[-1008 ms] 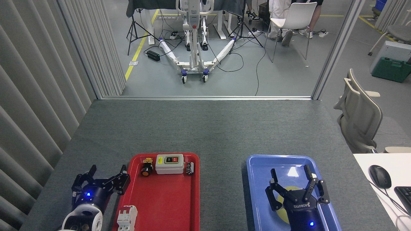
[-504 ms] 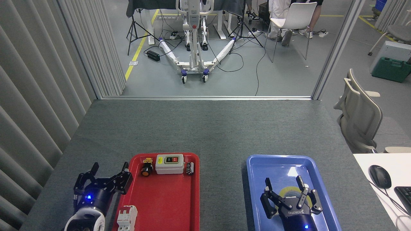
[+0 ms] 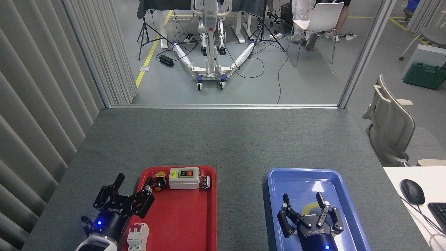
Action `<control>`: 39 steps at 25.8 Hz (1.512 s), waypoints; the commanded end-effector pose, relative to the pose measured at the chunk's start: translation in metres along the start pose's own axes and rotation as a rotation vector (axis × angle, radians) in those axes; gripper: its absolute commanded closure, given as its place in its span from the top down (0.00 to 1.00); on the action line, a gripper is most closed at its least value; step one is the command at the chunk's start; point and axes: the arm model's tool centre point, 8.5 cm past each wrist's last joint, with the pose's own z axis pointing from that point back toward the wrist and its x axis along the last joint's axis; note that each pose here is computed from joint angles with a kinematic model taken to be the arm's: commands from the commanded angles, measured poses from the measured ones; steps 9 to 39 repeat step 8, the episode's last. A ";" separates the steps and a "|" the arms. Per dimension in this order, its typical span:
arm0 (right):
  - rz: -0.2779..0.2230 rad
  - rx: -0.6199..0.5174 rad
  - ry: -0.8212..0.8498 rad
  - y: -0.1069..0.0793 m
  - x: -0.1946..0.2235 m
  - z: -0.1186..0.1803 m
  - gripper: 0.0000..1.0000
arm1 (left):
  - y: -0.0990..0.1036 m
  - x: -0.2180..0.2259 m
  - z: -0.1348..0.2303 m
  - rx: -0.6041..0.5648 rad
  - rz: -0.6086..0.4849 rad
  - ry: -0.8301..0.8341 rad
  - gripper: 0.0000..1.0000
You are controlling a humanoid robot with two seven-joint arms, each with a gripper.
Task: Place and move tape with both arms
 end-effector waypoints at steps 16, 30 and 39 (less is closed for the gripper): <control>-0.010 0.005 0.034 0.003 -0.009 0.004 0.99 | -0.006 -0.005 0.003 -0.042 -0.003 -0.017 1.00; -0.010 0.005 0.034 0.003 -0.009 0.004 0.99 | -0.006 -0.005 0.003 -0.042 -0.003 -0.017 1.00; -0.010 0.005 0.034 0.003 -0.009 0.004 0.99 | -0.006 -0.005 0.003 -0.042 -0.003 -0.017 1.00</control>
